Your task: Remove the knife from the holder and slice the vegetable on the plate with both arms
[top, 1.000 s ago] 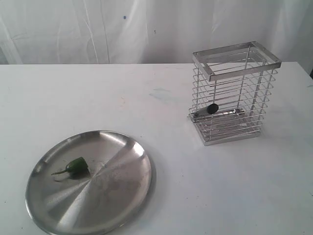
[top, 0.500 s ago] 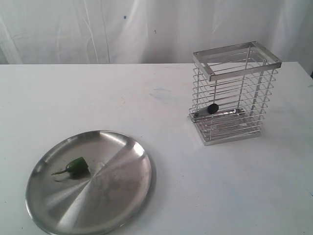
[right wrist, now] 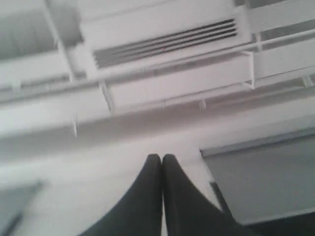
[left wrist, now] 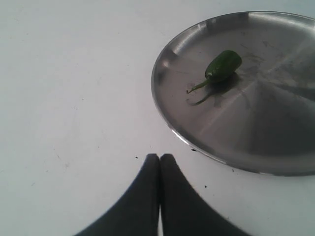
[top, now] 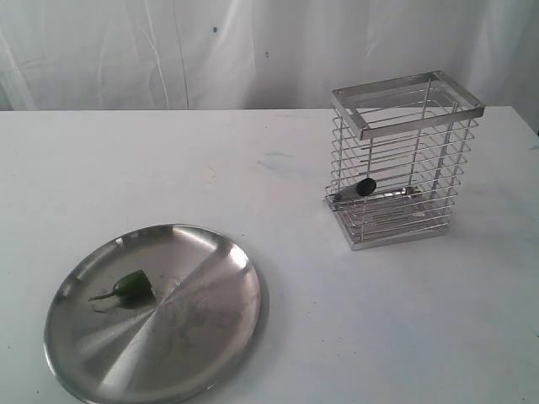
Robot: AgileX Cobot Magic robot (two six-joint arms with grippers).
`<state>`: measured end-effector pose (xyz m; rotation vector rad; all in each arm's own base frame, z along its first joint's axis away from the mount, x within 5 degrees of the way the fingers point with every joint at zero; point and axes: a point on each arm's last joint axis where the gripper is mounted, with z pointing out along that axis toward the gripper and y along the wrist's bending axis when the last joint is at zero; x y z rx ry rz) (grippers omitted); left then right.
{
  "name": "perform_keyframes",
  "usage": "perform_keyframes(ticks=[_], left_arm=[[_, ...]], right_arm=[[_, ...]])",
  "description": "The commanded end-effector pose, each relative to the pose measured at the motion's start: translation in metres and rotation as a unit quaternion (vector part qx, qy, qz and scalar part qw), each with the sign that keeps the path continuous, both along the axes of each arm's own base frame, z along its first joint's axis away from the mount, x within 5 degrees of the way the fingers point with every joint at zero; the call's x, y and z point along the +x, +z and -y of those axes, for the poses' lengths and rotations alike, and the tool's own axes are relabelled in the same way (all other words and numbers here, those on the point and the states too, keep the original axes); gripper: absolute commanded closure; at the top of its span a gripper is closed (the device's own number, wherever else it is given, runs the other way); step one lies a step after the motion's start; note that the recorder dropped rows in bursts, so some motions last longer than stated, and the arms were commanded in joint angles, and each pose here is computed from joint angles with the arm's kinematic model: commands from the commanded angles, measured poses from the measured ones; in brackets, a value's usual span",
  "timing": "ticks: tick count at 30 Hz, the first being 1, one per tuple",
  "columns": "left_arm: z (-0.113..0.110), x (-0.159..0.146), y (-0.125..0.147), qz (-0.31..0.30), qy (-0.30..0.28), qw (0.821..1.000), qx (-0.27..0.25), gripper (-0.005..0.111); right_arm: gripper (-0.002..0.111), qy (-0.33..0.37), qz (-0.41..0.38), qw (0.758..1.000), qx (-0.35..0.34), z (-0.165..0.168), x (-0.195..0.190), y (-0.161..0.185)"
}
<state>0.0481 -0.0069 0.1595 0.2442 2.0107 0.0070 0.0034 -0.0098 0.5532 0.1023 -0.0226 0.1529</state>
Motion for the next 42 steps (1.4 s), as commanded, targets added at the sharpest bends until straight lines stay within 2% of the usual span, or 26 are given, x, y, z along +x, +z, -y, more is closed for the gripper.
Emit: perform_keyframes(ticks=[1, 3, 5, 6, 8, 9, 11, 12, 16, 18, 20, 21, 24, 26, 28, 31, 35, 39, 41, 42], left_arm=[[0.0, -0.001, -0.001, -0.004, -0.002, 1.0, -0.002, 0.107], [0.0, -0.001, -0.001, -0.004, -0.002, 1.0, -0.002, 0.107], [0.0, -0.001, -0.001, -0.004, -0.002, 1.0, -0.002, 0.107], [0.0, -0.001, -0.001, -0.004, -0.002, 1.0, -0.002, 0.107], [0.0, -0.001, -0.001, -0.004, -0.002, 1.0, -0.002, 0.107], [0.0, -0.001, -0.001, -0.004, -0.002, 1.0, -0.002, 0.107], [0.0, -0.001, -0.001, -0.004, -0.002, 1.0, -0.002, 0.107], [0.0, -0.001, -0.001, -0.004, -0.002, 1.0, -0.002, 0.107], [0.0, -0.001, -0.001, -0.004, -0.002, 1.0, -0.002, 0.107], [0.0, -0.001, -0.001, -0.004, -0.002, 1.0, -0.002, 0.107], [0.0, -0.001, -0.001, -0.004, -0.002, 1.0, -0.002, 0.107], [0.0, -0.001, -0.001, -0.004, -0.002, 1.0, -0.002, 0.107], [0.0, -0.001, -0.001, -0.004, -0.002, 1.0, -0.002, 0.107], [0.0, -0.001, -0.001, -0.004, -0.002, 1.0, -0.002, 0.107], [0.0, -0.001, -0.001, -0.004, -0.002, 1.0, -0.002, 0.107], [0.0, -0.001, -0.001, -0.004, -0.002, 1.0, -0.002, 0.107], [0.0, -0.001, -0.001, -0.004, -0.002, 1.0, -0.002, 0.107], [0.0, -0.001, -0.001, -0.004, -0.002, 1.0, -0.002, 0.107], [0.0, -0.001, -0.001, -0.004, -0.002, 1.0, -0.002, 0.107], [0.0, -0.001, -0.001, -0.004, -0.002, 1.0, -0.002, 0.107]], right_arm=[[0.108, -0.212, -0.277, 0.933, -0.082, -0.002, 0.086, 0.015], [0.108, -0.292, -0.423, 0.848, -0.132, 0.004, 0.128, -0.004], [0.108, -0.351, -0.548, 0.719, -0.244, 0.006, 0.17, -0.039], [0.108, -0.347, -0.597, 0.658, -0.299, 0.007, 0.188, -0.059], [0.108, -0.301, -0.676, 0.577, -0.346, 0.013, 0.216, -0.097], [0.108, -0.266, -0.717, 0.545, -0.343, 0.018, 0.229, -0.116], [0.108, -0.211, -0.785, 0.496, -0.306, 0.029, 0.246, -0.144], [0.108, -0.194, -0.817, 0.461, -0.285, 0.037, 0.252, -0.158], [0.108, -0.184, -0.901, 0.33, -0.213, 0.057, 0.249, -0.187], [0.108, -0.186, -0.924, 0.274, -0.19, 0.061, 0.24, -0.192], [0.108, -0.158, -0.937, 0.251, -0.185, 0.055, 0.23, -0.19], [0.108, -0.146, -0.937, 0.254, -0.19, 0.05, 0.227, -0.188], [0.108, -0.089, -0.92, 0.305, -0.231, 0.024, 0.221, -0.172], [0.108, -0.024, -0.905, 0.338, -0.258, -0.001, 0.22, -0.163], [0.108, 0.022, -0.885, 0.343, -0.314, -0.028, 0.218, -0.158], [0.108, 0.039, -0.862, 0.322, -0.389, -0.06, 0.219, -0.159], [0.108, 0.035, -0.833, 0.28, -0.477, -0.113, 0.222, -0.169], [0.108, -0.001, -0.799, 0.211, -0.564, -0.17, 0.218, -0.188], [0.108, -0.038, -0.778, 0.16, -0.606, -0.197, 0.212, -0.2], [0.108, -0.05, -0.77, 0.156, -0.617, -0.209, 0.211, -0.204]])
